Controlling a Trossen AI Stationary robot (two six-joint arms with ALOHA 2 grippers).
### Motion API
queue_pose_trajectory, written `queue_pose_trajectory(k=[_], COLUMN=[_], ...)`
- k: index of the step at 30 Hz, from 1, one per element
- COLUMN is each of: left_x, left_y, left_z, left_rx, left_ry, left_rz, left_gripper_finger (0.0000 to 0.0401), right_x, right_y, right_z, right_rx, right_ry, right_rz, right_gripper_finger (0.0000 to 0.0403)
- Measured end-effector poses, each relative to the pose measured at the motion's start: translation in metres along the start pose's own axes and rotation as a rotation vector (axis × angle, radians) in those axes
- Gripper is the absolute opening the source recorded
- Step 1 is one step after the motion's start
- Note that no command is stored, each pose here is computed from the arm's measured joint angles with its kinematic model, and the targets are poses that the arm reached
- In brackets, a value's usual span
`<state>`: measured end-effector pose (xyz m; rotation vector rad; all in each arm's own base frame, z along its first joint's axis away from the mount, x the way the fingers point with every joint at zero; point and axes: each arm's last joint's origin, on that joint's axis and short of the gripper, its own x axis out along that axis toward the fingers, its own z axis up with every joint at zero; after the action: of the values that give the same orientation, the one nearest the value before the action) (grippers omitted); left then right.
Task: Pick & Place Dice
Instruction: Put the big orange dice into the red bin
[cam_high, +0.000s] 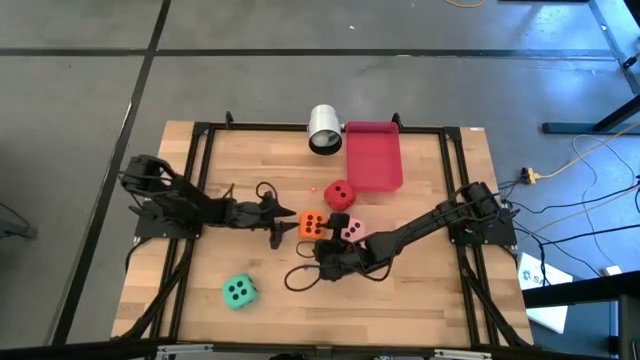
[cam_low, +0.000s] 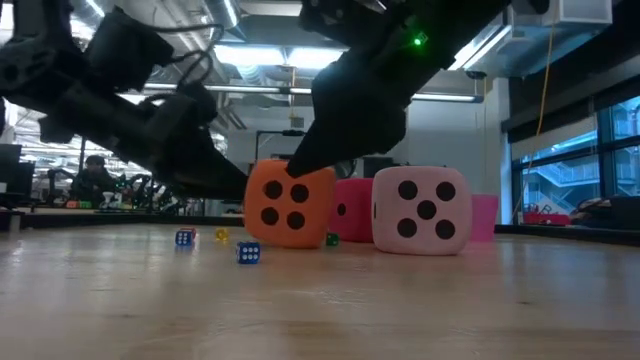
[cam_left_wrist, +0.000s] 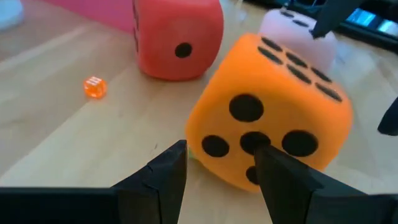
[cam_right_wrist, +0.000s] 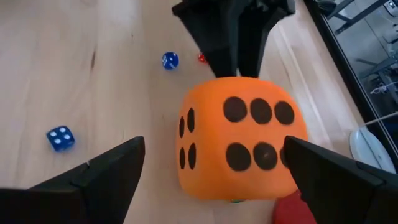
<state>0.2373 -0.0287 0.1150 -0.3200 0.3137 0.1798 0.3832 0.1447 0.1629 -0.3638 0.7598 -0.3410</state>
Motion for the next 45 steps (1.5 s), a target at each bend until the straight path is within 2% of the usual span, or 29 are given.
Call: queue_pose_trajectory(k=[8,19,33,41,45], left_x=[0.019,0.018,0.018,0.018,0.018], left_y=[-0.009,-0.017,-0.016,-0.016,-0.016], left_z=[0.004,0.010,0.012,0.012,0.012], left_rx=[-0.015,0.000,0.056,0.056,0.056], left_ry=[0.000,0.014,0.006,0.006,0.006], left_rz=[-0.096,-0.215,-0.208,-0.209,-0.209], left_gripper_finger=[0.0180,0.0180,0.0180,0.0180,0.0180], right_x=[0.000,0.000,0.012,0.027,0.030], right_y=[0.000,-0.002,-0.014,-0.006,-0.003], right_z=[-0.002,-0.007,-0.007,-0.018,-0.020], right_rx=[-0.033,-0.118,-0.100,-0.199,-0.208], right_ry=[0.016,0.059,0.089,0.123,0.128], right_rz=[-0.002,-0.040,0.018,-0.013,-0.028], right_gripper_finger=[0.0382,0.0382,0.0382,0.0382,0.0382])
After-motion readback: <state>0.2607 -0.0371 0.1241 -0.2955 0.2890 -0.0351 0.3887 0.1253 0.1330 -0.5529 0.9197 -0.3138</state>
